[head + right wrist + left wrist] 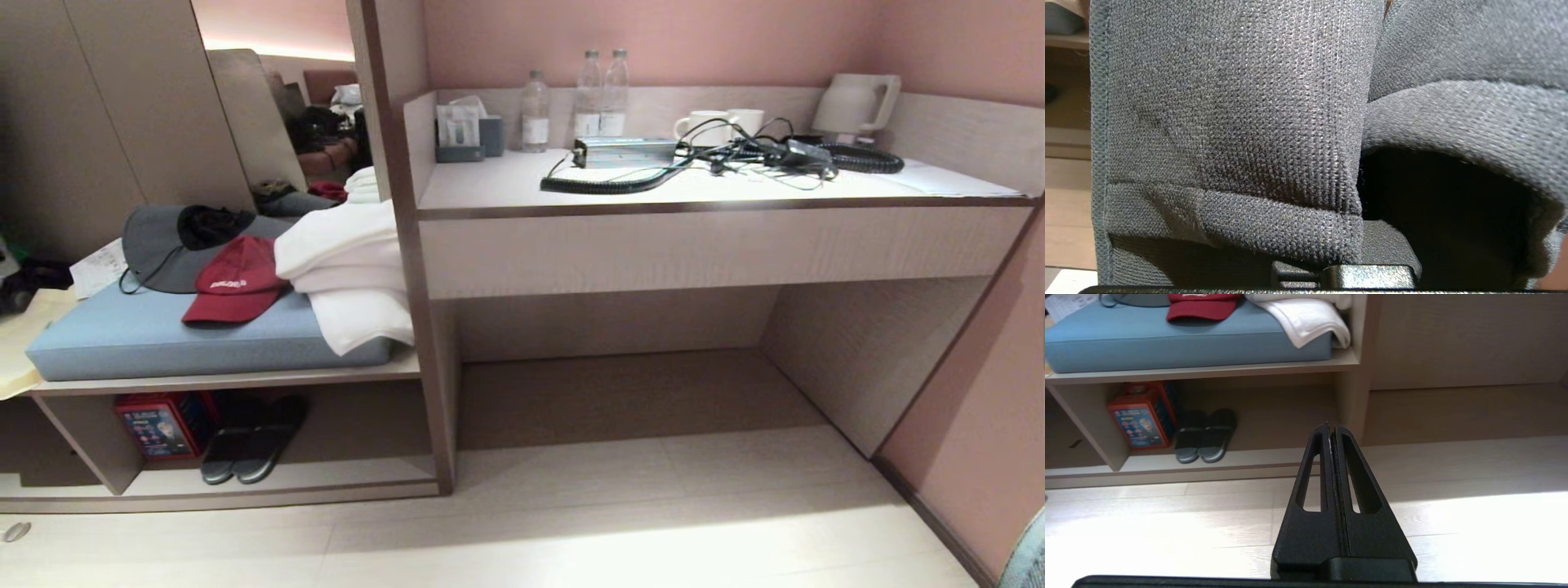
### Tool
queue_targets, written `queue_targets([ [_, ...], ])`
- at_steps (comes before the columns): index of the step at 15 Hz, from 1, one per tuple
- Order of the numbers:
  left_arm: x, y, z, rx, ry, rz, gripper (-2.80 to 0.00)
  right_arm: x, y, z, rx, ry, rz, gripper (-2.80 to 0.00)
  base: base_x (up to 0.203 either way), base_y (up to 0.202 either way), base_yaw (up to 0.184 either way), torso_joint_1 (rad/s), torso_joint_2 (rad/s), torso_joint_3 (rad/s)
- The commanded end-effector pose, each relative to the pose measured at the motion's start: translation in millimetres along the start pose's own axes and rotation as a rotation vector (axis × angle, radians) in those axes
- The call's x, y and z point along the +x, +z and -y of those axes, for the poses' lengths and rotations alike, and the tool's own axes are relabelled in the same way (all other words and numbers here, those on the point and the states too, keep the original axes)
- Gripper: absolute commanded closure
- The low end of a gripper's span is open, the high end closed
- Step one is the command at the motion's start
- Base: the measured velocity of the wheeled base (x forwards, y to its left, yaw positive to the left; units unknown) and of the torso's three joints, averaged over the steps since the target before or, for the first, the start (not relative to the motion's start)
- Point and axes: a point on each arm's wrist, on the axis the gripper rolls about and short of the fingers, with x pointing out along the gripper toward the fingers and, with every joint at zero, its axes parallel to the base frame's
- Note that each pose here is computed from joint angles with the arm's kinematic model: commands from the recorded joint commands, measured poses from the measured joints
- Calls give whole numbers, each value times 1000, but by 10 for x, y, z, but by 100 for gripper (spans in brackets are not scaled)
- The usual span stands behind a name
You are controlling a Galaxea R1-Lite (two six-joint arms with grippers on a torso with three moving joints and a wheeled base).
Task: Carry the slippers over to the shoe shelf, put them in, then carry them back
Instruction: Place the slippers into the shoe cabinet
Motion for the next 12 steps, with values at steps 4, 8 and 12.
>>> queue_targets([
  [4,1,1,0,0,0,0,0,1,0,0,-1,1,-1,0,0,193,0,2,4,5],
  [8,1,1,0,0,0,0,0,1,0,0,-1,1,-1,0,0,195,-2,0,5,4],
  [12,1,1,0,0,0,0,0,1,0,0,-1,1,-1,0,0,197,-1,3,5,4],
])
